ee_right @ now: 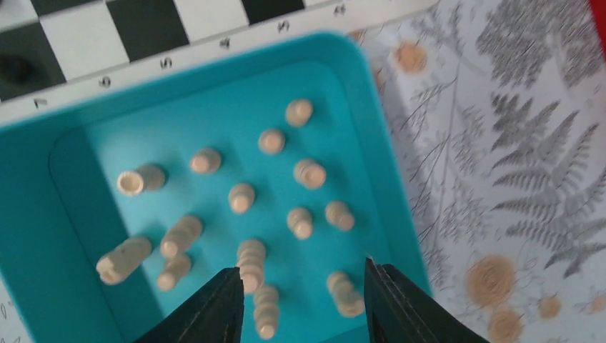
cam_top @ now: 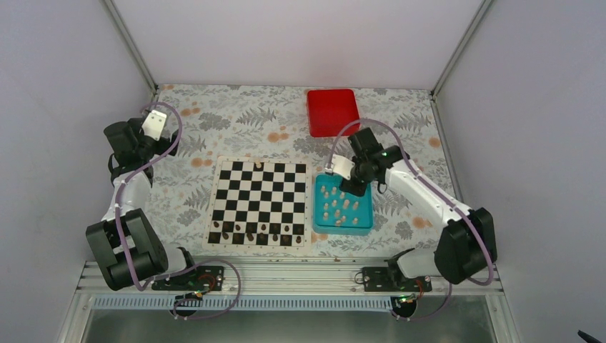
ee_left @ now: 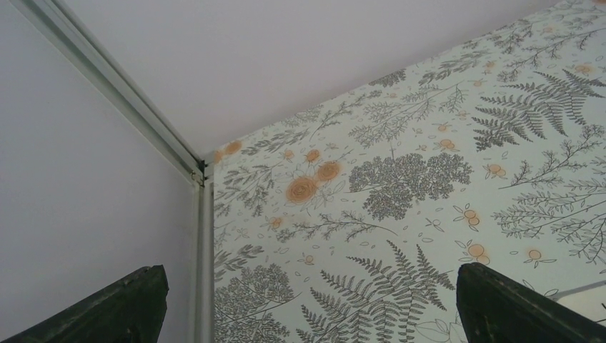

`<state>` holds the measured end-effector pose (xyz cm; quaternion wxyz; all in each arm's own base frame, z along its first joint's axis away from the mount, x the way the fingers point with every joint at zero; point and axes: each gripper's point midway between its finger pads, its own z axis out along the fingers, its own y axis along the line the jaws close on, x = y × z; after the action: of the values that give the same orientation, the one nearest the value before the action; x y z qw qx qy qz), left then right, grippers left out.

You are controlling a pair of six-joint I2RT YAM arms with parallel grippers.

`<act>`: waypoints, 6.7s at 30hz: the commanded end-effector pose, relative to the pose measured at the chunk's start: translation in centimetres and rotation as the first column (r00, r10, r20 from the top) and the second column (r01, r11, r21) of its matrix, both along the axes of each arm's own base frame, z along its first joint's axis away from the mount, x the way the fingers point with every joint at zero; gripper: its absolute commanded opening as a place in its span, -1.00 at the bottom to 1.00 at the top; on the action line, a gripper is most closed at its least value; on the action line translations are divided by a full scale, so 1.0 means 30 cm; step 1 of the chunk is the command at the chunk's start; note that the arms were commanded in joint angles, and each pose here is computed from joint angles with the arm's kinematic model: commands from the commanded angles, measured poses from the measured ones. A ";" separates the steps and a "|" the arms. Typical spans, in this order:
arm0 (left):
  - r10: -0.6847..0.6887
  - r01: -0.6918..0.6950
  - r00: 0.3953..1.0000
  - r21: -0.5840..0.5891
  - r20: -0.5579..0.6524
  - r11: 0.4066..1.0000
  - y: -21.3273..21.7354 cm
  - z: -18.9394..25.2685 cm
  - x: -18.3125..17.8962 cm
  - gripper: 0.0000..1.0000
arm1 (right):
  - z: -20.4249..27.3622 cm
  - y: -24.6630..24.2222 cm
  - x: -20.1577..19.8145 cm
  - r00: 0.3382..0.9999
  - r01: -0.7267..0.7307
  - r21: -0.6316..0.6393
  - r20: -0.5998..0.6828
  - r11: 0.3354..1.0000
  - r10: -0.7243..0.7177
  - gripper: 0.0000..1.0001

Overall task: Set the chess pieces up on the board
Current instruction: Pick up the chess piece from the storage box, then place the chess piece on the chessboard, then pick up the chess piece from the storage box.

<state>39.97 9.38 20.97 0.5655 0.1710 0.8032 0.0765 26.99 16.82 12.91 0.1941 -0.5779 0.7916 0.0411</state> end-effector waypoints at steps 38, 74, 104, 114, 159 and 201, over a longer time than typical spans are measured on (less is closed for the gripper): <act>0.014 -0.014 1.000 -0.031 -0.013 0.999 0.001 -0.025 0.001 1.00 | -0.261 -0.080 -0.113 0.982 0.020 -0.040 -0.185 0.999 -0.027 -0.35; -0.004 0.006 0.999 -0.036 0.035 0.999 -0.009 0.045 0.007 1.00 | 0.112 0.503 0.252 0.974 -0.224 0.112 0.004 0.968 0.225 -0.84; 0.004 -0.004 0.999 -0.003 0.033 1.000 -0.006 -0.016 -0.018 1.00 | -0.207 0.771 0.364 0.965 -0.256 0.040 -0.047 0.966 0.258 -0.80; 0.004 -0.004 1.000 -0.004 0.026 1.000 -0.005 -0.032 -0.018 1.00 | -0.232 0.777 0.340 0.958 -0.277 0.023 -0.070 0.961 0.278 -0.79; 0.016 -0.017 0.999 0.009 0.036 1.000 0.000 0.010 -0.040 1.00 | 0.079 0.048 0.207 1.000 -0.002 -0.053 0.023 0.999 0.003 -0.01; 0.028 -0.028 1.000 0.015 0.005 0.999 -0.005 -0.024 -0.068 1.00 | -0.262 -0.238 0.031 0.972 0.178 -0.184 -0.122 0.967 -0.202 -0.20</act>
<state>38.03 9.43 20.27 0.5633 0.1539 0.8067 0.0910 27.85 10.02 5.77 0.0964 -0.5172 0.8504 -0.0037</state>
